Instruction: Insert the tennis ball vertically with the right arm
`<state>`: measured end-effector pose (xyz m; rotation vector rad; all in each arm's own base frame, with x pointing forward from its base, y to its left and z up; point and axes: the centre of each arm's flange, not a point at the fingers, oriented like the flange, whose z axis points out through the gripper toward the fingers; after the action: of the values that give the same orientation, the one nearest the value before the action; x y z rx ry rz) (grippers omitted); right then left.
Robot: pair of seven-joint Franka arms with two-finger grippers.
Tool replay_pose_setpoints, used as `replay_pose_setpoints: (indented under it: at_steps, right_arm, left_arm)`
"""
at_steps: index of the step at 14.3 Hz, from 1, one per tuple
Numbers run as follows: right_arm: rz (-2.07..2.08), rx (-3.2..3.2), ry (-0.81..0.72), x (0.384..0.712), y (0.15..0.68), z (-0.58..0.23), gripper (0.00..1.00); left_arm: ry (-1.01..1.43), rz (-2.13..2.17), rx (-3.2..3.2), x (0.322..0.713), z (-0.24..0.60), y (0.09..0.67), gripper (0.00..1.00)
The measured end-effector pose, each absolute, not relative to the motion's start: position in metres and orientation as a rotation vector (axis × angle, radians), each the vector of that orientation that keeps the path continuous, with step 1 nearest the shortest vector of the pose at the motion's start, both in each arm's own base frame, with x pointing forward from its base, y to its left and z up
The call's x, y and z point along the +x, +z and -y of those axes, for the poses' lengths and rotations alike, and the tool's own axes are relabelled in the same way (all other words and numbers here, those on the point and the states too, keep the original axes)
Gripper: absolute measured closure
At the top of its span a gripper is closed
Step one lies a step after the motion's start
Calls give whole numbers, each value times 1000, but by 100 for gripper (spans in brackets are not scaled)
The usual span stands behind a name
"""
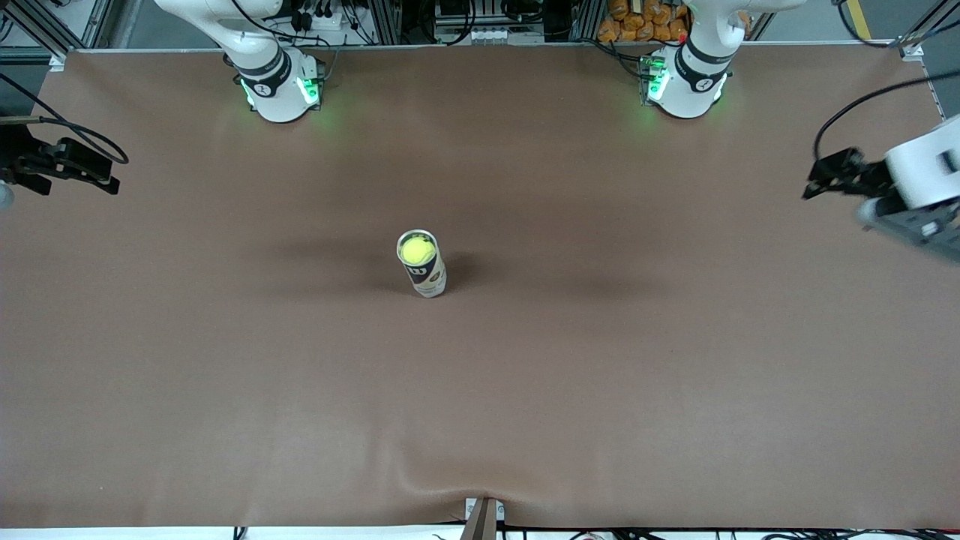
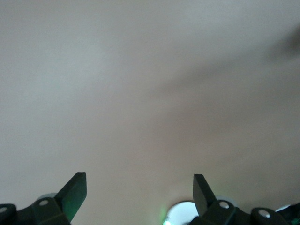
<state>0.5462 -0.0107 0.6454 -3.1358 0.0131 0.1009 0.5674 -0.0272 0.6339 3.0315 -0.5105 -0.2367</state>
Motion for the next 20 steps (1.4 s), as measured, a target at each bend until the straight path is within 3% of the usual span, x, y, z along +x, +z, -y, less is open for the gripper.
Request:
replay_pose_setpoints:
  at_steps: [8, 14, 20]
  right_arm:
    - [-27, -3129, 119, 551, 638, 13, 0]
    - [-53, -3127, 123, 552, 636, 12, 0]
    - [-53, -3127, 124, 552, 636, 12, 0]
  left_arm:
    - [-202, 157, 3125, 491, 5, 702, 0]
    - [-172, 95, 3155, 506, -12, 659, 0]
    - [-79, -60, 3154, 515, -1, 666, 0]
